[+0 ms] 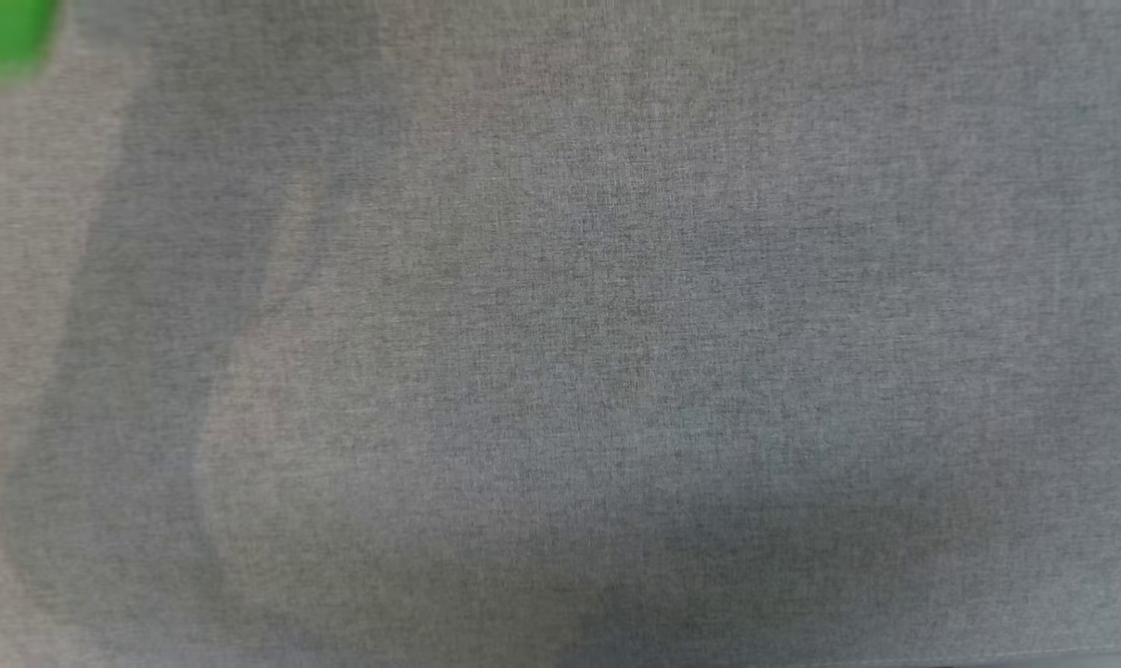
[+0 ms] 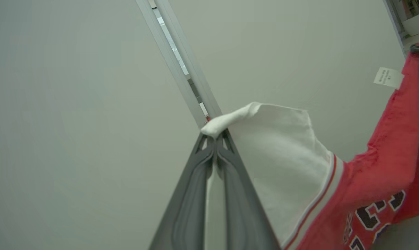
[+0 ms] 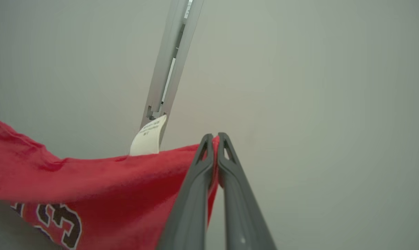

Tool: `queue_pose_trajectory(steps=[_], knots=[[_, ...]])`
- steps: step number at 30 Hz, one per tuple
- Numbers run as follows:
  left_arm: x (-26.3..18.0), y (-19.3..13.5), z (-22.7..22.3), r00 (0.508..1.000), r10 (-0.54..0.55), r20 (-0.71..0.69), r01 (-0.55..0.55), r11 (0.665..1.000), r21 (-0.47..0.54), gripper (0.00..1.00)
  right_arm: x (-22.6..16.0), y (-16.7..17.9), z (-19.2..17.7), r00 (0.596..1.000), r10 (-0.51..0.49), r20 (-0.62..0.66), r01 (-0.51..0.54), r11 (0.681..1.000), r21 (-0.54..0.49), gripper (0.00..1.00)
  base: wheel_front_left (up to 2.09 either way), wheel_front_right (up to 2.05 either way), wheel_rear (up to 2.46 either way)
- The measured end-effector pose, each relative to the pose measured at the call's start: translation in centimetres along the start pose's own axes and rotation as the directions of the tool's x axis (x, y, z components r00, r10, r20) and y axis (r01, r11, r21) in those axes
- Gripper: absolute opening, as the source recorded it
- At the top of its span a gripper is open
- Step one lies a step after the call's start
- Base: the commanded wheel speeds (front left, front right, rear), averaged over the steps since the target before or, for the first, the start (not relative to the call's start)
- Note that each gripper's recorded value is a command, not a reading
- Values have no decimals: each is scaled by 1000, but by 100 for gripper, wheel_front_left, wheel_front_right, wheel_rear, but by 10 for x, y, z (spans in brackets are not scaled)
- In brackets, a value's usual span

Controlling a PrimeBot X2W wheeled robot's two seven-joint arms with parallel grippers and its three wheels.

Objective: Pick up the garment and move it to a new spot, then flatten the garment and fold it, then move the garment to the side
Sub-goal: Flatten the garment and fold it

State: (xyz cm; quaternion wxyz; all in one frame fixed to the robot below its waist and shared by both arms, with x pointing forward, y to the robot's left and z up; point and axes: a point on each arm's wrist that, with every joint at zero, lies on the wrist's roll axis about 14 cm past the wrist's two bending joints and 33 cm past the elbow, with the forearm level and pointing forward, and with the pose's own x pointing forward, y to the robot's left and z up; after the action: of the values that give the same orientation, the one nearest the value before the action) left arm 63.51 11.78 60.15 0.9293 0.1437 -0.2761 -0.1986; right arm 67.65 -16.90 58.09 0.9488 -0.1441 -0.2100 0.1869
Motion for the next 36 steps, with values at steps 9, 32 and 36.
queue_pose_trajectory(steps=[9,32,36], knots=[[-143,-44,-17,948,-24,-317,-60,966,-252,0,-94,18,7,992,-46,-118,69,978,197,0,0,0,0],[-295,-131,60,815,-250,-523,-61,860,-507,0,-281,30,31,900,-97,-426,209,951,226,0,0,0,0],[-296,-135,60,802,-271,-532,-71,841,-536,0,-296,32,18,874,-95,-477,224,949,220,0,0,0,0]])
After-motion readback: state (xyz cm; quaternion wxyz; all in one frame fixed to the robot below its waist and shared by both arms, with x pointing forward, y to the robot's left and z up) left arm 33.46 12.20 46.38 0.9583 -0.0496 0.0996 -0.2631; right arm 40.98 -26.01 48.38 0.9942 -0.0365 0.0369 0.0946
